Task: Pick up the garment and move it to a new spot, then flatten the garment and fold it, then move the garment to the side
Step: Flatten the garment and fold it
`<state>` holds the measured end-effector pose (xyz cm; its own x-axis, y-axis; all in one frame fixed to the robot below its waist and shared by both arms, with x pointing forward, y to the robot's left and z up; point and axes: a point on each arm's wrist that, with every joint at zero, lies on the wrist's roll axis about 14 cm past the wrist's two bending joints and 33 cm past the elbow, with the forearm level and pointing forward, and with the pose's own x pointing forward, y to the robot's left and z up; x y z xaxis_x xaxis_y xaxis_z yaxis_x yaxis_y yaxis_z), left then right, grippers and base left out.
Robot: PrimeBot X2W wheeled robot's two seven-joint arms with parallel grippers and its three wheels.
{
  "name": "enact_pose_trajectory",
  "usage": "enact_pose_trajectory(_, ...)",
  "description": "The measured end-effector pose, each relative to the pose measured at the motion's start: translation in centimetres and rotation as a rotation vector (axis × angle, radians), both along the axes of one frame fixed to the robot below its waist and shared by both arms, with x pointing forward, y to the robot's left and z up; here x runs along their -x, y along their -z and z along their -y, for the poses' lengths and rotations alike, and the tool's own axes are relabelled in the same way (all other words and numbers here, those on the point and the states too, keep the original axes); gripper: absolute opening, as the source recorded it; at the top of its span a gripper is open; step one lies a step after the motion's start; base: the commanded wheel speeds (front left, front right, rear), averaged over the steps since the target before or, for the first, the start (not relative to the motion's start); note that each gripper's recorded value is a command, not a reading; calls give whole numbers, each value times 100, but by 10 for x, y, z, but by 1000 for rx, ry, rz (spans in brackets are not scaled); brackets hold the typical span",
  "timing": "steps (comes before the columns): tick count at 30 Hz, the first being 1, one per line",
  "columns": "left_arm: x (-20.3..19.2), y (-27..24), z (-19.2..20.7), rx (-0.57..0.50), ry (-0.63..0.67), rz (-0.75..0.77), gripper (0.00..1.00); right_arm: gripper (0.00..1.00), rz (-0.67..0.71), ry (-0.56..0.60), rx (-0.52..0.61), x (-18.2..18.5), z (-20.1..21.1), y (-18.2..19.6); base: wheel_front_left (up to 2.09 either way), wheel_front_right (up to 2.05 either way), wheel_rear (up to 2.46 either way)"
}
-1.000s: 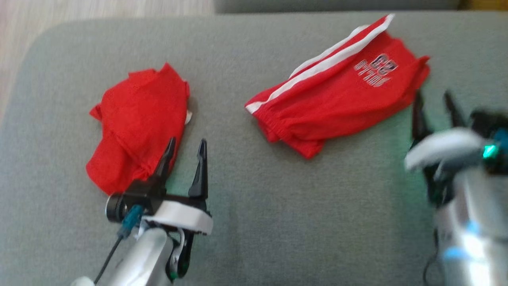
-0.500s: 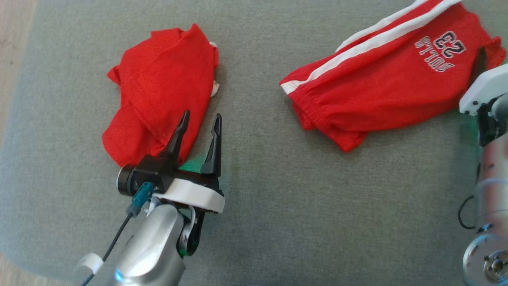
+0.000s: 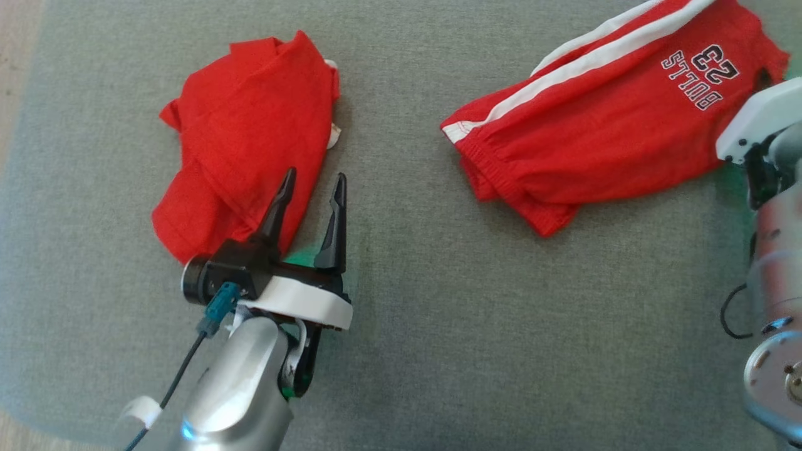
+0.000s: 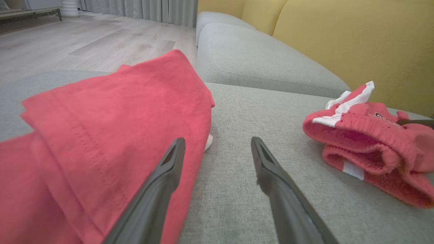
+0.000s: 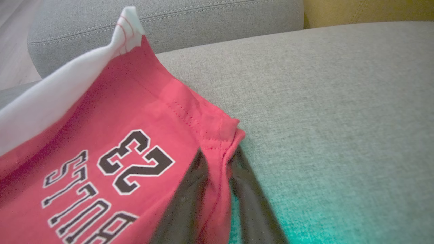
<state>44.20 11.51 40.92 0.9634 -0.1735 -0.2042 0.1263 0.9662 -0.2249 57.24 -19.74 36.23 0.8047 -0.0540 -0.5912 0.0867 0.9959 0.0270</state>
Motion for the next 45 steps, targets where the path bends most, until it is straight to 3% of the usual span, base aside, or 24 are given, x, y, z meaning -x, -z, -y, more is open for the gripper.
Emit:
enact_pose_trajectory(6,-4,-2,3,-2,9,10,100,0,50,19,-2,3,12,-6,0,0,0)
enact_pose_trajectory(12,-5,-14,8,12,16,41,100,0,147,123,-50,13,41,-28,0,0,0)
enact_pose_trajectory(23,11,-27,23,18,57,65,100,0,172,385,-98,97,116,-23,0,0,0)
enact_pose_trajectory(28,14,-33,24,25,59,78,100,0,201,446,-95,115,135,-31,0,0,0)
enact_pose_trajectory(35,22,-31,22,16,58,71,100,0,273,440,-144,105,120,-45,0,0,0)
enact_pose_trajectory(45,32,-38,18,9,53,88,100,0,446,298,-258,77,55,-91,0,0,0)
